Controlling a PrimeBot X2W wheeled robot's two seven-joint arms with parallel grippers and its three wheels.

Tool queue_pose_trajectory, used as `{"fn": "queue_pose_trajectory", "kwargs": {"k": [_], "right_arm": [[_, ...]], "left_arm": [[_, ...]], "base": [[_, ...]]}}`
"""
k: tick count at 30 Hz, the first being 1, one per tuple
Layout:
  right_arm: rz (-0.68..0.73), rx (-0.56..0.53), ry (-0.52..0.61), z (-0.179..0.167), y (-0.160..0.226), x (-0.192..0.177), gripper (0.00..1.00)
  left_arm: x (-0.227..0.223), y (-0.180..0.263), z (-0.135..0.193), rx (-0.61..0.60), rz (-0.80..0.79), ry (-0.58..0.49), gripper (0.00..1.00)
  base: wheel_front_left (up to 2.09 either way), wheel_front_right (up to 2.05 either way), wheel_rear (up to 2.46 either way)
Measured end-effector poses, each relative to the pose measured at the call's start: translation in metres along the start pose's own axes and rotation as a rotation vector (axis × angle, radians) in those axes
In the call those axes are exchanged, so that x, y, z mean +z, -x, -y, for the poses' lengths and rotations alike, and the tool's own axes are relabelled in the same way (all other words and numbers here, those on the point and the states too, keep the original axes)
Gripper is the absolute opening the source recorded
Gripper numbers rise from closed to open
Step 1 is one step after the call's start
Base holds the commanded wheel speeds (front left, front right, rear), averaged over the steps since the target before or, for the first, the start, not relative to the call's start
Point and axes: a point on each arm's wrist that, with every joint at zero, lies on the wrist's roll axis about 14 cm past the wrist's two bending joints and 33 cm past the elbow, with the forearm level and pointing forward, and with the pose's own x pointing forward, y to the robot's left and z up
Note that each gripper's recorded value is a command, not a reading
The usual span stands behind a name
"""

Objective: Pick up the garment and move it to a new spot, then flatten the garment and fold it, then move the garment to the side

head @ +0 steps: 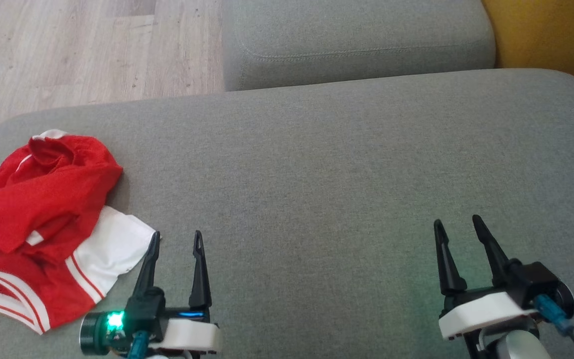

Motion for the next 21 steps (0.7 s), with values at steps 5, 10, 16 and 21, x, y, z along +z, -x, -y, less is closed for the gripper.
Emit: {"fn": "queue_pose_trajectory", "kwargs": {"k": [5, 10, 16, 21], "right_arm": [[-0.004, 0.014, 0.051, -0.0020, 0.0003, -0.0018, 1.00], [-0.007, 0.011, 0.051, -0.0013, 0.0010, -0.0027, 1.00], [-0.007, 0.008, 0.051, -0.0005, 0.0019, -0.0028, 1.00], [-0.003, 0.010, 0.051, -0.0013, 0.0019, -0.0016, 1.00]], "left_arm": [[0.0023, -0.0017, 0.0002, -0.001, 0.017, -0.038, 1.00], [-0.0024, -0.0011, -0.0001, -0.001, 0.002, -0.038, 1.00], [-0.0042, -0.0007, -0.0002, 0.000, -0.005, -0.034, 1.00], [-0.0043, 0.0000, -0.0026, 0.010, -0.007, -0.017, 1.00]], "base": [[0.00, 0.00, 0.00], [0.00, 0.00, 0.00], [0.00, 0.00, 0.00], [0.00, 0.00, 0.00]]}}
